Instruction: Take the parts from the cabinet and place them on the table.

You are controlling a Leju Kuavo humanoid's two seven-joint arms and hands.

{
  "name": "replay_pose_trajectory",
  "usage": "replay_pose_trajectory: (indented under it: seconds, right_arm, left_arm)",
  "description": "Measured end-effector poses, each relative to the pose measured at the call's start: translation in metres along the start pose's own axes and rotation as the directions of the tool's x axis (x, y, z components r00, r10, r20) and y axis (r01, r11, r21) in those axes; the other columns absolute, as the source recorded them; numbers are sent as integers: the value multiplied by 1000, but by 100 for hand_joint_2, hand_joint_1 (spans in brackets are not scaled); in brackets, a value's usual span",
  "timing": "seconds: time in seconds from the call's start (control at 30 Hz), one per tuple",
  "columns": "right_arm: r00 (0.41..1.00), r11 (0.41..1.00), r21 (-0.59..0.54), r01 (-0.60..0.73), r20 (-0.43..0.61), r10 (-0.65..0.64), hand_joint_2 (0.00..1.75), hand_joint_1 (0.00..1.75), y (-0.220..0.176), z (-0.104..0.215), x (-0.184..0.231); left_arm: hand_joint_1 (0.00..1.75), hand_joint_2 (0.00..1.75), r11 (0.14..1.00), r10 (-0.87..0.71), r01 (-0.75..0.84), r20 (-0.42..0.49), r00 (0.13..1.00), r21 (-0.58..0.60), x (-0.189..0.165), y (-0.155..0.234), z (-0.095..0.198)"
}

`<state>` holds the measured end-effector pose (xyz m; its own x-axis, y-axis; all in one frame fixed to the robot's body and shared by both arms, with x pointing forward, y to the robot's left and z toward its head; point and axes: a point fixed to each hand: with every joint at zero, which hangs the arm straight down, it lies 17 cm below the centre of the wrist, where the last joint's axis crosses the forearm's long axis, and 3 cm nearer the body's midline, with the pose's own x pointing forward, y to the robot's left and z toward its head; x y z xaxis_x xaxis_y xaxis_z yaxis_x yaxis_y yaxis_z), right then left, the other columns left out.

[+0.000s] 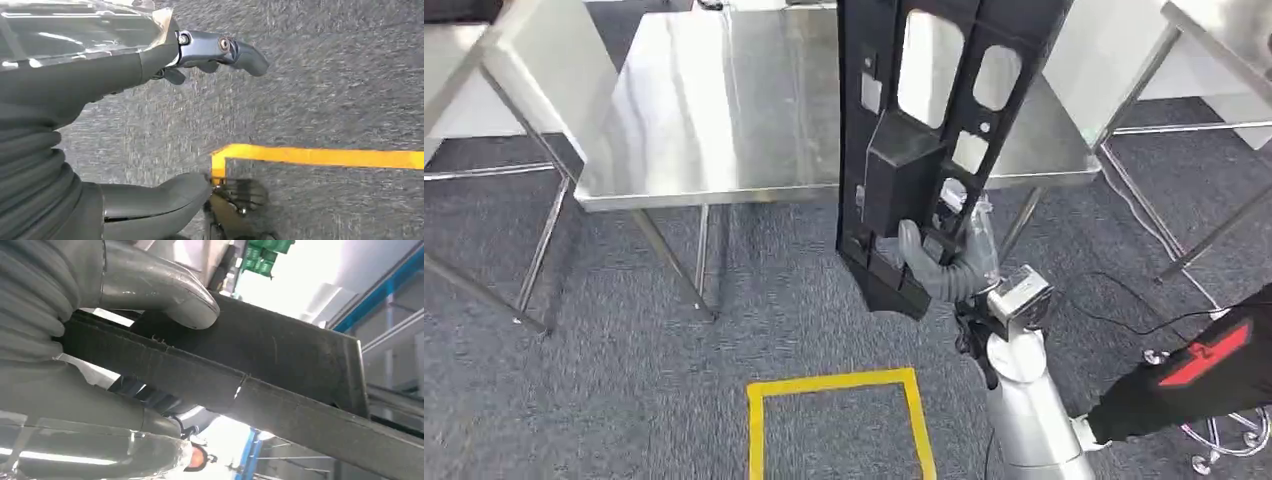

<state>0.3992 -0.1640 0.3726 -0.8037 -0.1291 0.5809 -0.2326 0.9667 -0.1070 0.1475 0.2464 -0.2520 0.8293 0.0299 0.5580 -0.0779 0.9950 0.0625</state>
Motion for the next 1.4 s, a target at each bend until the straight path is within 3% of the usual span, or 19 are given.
replay_pose_trajectory:
  seconds: [1.4]
  right_arm:
    - [1000, 1000, 4, 2, -3, -2, 175, 175, 1, -2, -3]
  left_arm:
    - [0, 175, 1000, 3, -3, 7, 1000, 28, 1, 8, -1]
